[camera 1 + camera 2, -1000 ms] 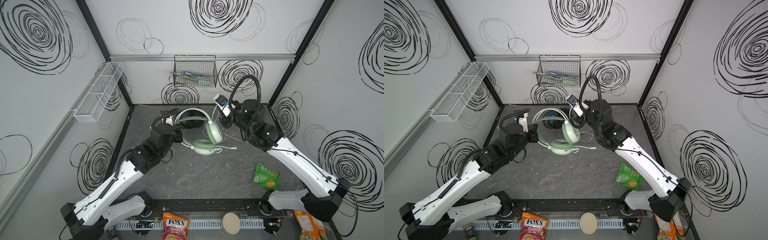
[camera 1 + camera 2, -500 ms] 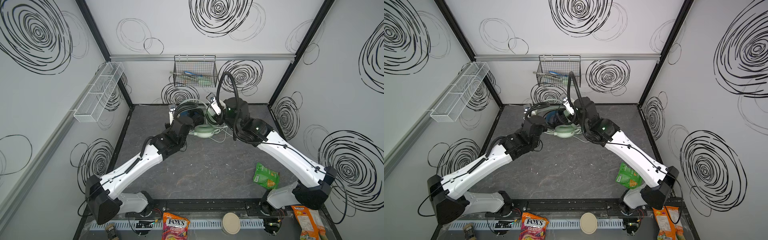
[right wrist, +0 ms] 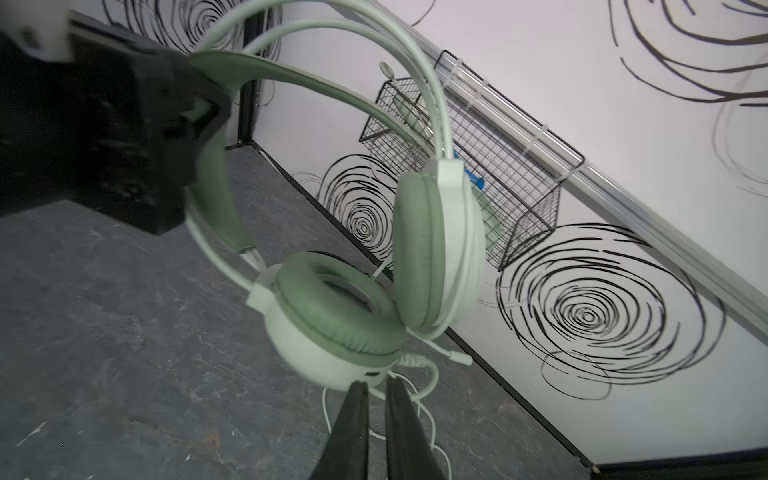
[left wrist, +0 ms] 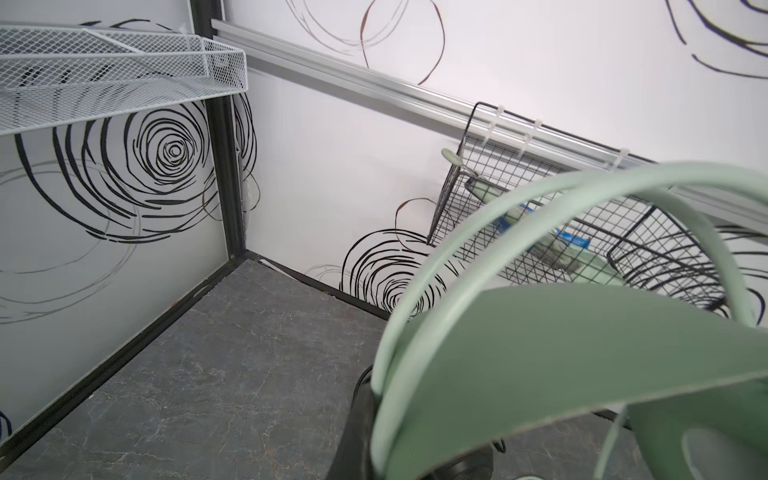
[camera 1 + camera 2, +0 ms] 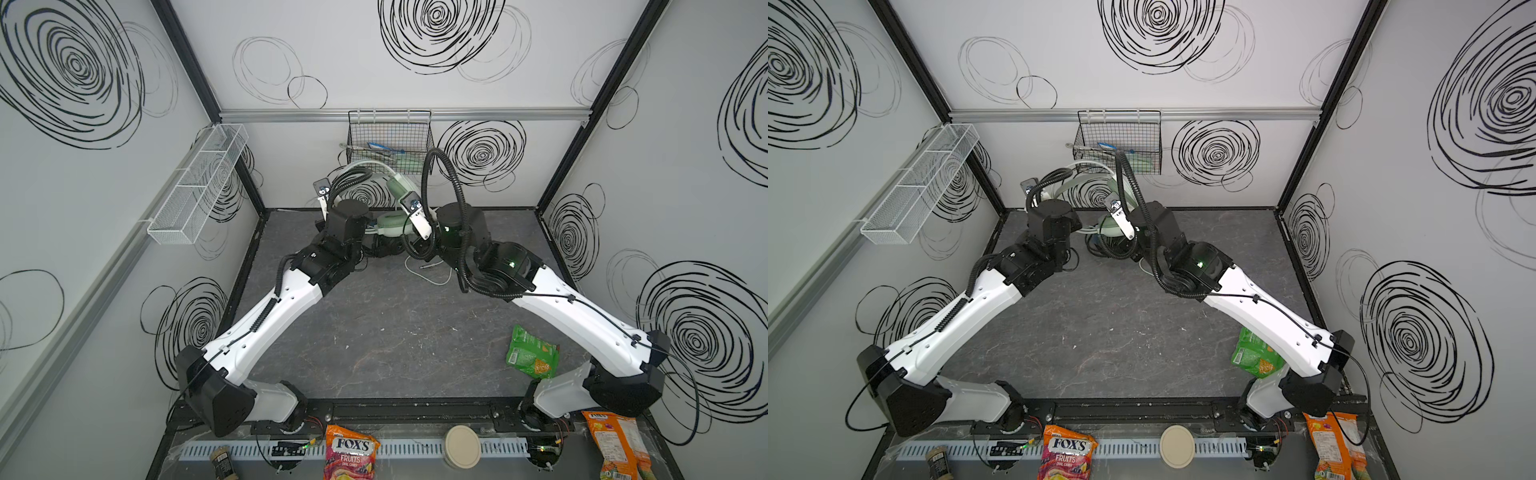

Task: Wrap the headphones
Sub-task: 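Bring both grippers together at the headset, wrapping cable around the headband, then raise the headset with the left gripper while the right releases cable and withdraws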

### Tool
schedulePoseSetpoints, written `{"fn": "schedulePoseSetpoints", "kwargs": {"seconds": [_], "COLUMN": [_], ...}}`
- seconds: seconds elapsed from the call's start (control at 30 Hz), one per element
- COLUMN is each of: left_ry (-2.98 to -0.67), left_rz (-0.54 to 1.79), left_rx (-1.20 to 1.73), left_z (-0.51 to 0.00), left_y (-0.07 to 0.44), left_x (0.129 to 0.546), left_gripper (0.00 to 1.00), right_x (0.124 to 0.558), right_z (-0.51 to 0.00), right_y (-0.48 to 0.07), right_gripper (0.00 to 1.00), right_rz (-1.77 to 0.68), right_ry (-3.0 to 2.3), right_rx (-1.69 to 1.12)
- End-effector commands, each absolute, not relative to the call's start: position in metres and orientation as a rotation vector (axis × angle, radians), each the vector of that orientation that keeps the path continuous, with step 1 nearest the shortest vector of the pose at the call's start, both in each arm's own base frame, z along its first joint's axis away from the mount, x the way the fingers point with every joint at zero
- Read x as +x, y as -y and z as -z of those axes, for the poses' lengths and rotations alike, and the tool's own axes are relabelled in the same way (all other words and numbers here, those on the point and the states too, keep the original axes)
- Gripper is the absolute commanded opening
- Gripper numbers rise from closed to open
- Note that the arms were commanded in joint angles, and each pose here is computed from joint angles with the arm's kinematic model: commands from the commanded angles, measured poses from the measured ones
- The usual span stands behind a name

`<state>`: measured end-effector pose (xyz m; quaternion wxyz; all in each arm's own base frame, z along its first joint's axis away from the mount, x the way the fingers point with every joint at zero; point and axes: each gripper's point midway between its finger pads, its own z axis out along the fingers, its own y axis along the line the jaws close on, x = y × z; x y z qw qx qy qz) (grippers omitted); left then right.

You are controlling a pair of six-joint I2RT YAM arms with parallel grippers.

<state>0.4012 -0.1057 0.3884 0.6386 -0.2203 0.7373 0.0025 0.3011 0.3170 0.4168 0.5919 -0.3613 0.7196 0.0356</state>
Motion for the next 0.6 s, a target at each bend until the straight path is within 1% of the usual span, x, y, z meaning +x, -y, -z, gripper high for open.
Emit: {"fn": "schedulePoseSetpoints", "kwargs": {"seconds": [0.0,0.1,0.17,0.27,0.33,0.37,0.4,0.43,0.5,0.53,0.57], "left_ry": [-1.526,-1.527,-1.521,-1.498,-1.495,-1.496,-1.504,-1.524,-1.561,-1.578,-1.591], "left_rz": [0.222,0.315,0.363,0.380,0.398,0.411,0.423,0.443,0.471,0.490,0.499], "left_rx": [-0.606,-0.633,-0.636,-0.637,-0.616,-0.611,-0.602,-0.586,-0.561,-0.540,-0.534], "left_z": [-0.435,-0.433,-0.436,-0.444,-0.448,-0.448,-0.448,-0.447,-0.444,-0.444,-0.444], "left_y": [0.114,0.116,0.116,0.109,0.101,0.096,0.091,0.088,0.082,0.080,0.077], "left_x": [0.408,0.414,0.417,0.415,0.413,0.412,0.412,0.413,0.412,0.410,0.408], "left_gripper": [0.00,0.00,0.00,0.00,0.00,0.00,0.00,0.00,0.00,0.00,0.00], "right_x": [0.280,0.272,0.271,0.276,0.286,0.292,0.298,0.303,0.310,0.311,0.312], "right_z": [-0.436,-0.446,-0.450,-0.456,-0.461,-0.463,-0.466,-0.469,-0.475,-0.473,-0.472], "right_y": [-0.331,-0.339,-0.337,-0.323,-0.301,-0.290,-0.278,-0.264,-0.240,-0.229,-0.219], "right_gripper": [0.16,0.16,0.16,0.15,0.15,0.20,0.27,0.38,0.67,0.79,0.86], "right_rz": [-0.261,-0.350,-0.360,-0.308,-0.238,-0.227,-0.237,-0.269,-0.362,-0.409,-0.445], "right_ry": [-1.619,-1.587,-1.579,-1.584,-1.597,-1.607,-1.619,-1.630,-1.631,-1.630,-1.628], "right_rx": [-0.837,-0.841,-0.827,-0.778,-0.707,-0.673,-0.636,-0.599,-0.510,-0.481,-0.452]}}
